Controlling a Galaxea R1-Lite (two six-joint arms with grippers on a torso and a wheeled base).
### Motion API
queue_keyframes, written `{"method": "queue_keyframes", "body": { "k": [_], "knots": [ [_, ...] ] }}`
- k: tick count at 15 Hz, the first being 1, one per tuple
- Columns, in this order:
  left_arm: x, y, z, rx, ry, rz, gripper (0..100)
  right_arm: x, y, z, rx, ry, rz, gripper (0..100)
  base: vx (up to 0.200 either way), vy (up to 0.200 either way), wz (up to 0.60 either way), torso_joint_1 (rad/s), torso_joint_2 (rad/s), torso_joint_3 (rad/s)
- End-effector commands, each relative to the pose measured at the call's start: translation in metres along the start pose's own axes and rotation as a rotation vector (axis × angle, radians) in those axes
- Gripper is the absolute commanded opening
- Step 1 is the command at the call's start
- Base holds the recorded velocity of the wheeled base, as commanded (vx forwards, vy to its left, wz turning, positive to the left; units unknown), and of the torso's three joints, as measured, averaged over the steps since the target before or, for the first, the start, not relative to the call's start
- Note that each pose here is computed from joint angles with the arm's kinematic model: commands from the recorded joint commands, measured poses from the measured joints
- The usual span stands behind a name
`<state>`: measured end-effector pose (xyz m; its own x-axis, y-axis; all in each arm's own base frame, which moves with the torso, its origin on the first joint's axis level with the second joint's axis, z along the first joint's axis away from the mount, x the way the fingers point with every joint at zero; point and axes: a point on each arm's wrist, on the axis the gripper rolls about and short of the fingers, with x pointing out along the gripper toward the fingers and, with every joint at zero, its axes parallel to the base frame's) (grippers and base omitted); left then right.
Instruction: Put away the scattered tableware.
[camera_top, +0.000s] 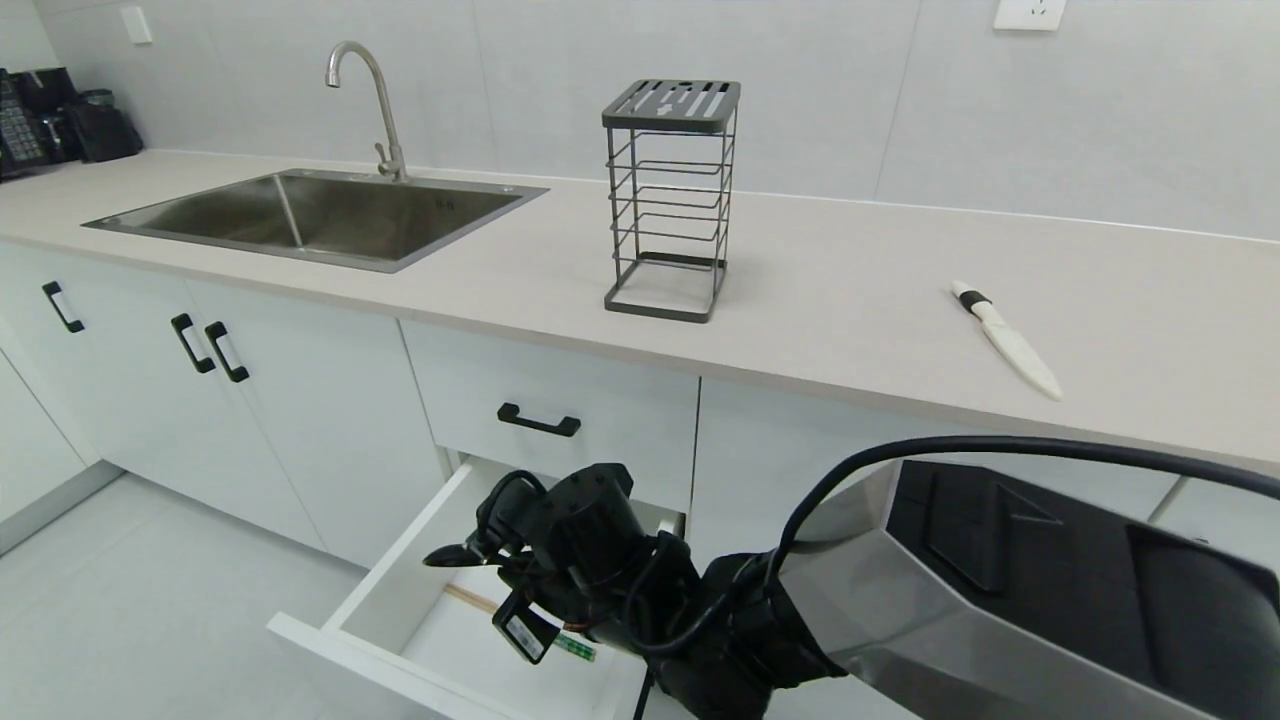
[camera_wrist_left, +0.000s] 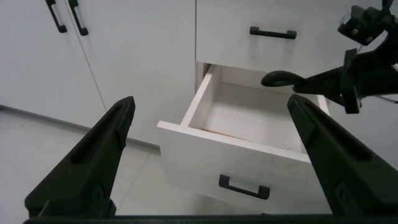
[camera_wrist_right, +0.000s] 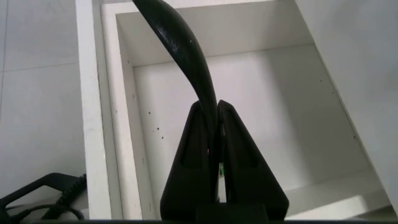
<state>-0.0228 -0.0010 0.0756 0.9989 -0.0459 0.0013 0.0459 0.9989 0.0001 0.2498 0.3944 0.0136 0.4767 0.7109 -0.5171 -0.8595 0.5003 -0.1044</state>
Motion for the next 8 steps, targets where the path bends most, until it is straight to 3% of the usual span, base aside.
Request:
{"method": "queue_keyframes", "body": {
  "k": [1,3,8],
  "knots": [
    [0.0,0.0,0.0,-0.002,0.001,0.001,100,0.014,-0.002,-0.01,0.003,0.014,-0.003,0,0.0,0.0,0.0,0.0,0.0,0.0],
    [0.0,0.0,0.0,-0.002,0.001,0.001,100,0.022,-0.004,-0.015,0.004,0.017,-0.008,0,0.0,0.0,0.0,-0.098,0.17,0.073],
    [0.0,0.0,0.0,-0.002,0.001,0.001,100,0.036,-0.006,-0.018,0.007,0.005,-0.011,0,0.0,0.0,0.0,-0.219,0.33,0.126]
  ]
}}
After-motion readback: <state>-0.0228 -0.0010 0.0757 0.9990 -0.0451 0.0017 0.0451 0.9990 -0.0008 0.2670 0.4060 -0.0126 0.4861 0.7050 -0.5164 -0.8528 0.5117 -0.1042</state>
